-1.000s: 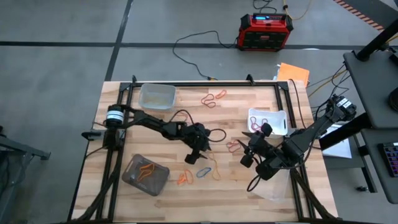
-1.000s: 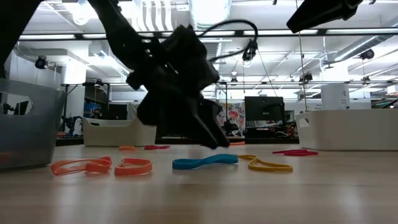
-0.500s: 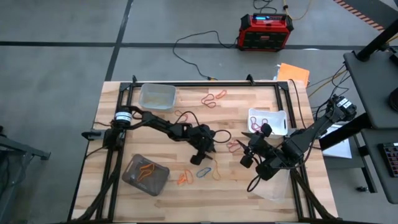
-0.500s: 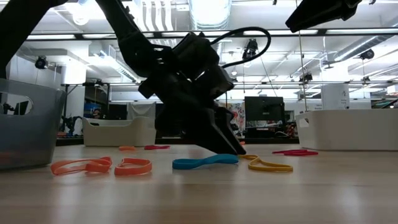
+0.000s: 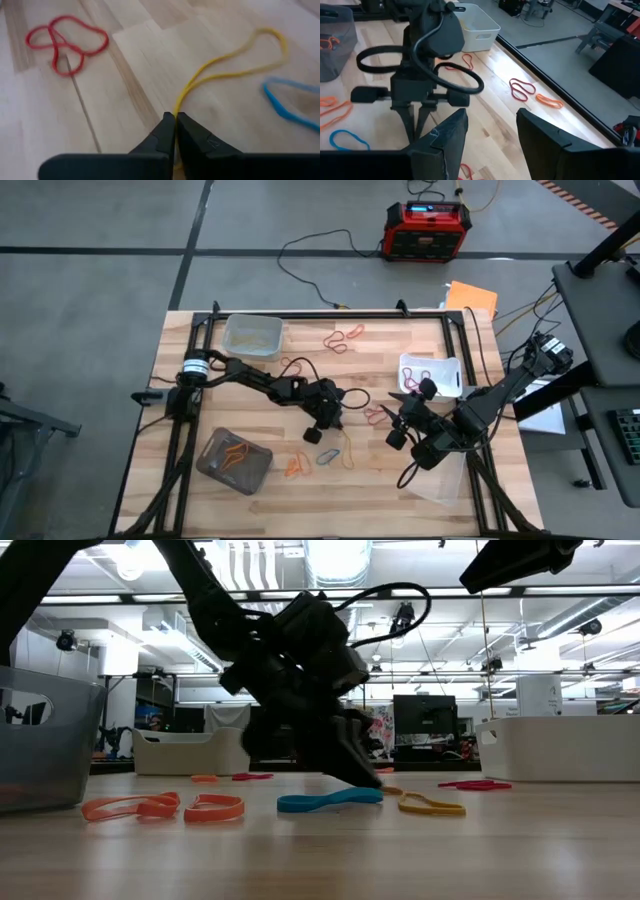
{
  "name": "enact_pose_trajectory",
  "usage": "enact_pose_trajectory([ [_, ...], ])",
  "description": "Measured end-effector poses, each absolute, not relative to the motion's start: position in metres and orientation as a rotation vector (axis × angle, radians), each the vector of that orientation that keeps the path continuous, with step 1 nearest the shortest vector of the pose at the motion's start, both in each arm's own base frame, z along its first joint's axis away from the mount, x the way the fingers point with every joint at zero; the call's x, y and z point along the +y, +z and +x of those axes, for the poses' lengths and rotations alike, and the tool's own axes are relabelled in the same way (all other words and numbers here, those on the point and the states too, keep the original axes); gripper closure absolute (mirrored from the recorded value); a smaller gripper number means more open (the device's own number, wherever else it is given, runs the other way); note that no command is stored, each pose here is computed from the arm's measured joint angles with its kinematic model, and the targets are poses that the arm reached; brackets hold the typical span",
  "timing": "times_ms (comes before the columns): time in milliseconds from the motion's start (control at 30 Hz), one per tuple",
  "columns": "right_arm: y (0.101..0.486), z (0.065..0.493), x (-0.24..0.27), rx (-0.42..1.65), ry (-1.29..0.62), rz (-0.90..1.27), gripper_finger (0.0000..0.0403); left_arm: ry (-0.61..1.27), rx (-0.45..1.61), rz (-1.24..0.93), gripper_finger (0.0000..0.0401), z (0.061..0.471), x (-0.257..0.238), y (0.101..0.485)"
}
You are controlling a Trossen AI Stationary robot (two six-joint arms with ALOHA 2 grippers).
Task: Sort rubber bands into baskets
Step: Put the yellow rubber band into the gray bin
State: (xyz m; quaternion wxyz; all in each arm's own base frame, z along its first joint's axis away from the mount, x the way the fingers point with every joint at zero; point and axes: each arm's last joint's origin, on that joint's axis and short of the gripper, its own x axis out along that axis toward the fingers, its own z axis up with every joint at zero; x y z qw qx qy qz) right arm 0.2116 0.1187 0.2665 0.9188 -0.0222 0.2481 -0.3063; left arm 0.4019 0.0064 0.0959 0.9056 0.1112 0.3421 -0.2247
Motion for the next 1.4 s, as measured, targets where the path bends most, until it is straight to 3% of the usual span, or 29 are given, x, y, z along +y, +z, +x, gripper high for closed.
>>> enact_pose_trajectory([
  [267,0.262,0.212,0.118,0.509,-0.633,-0.044,0.0236,-0.413,0.651,0.331,0.0401,0.392,0.017,0.147],
  [700,0.236,0.217,0.103,0.491,-0.693,-0.001,0.0236,-0.282,0.65,0.467,0.0401,0.377,0.04,0.187],
  [1400,0.223,0.222,0.093,0.471,-0.719,0.036,0.0244,-0.177,0.758,0.385,0.0401,0.344,0.081,0.283],
])
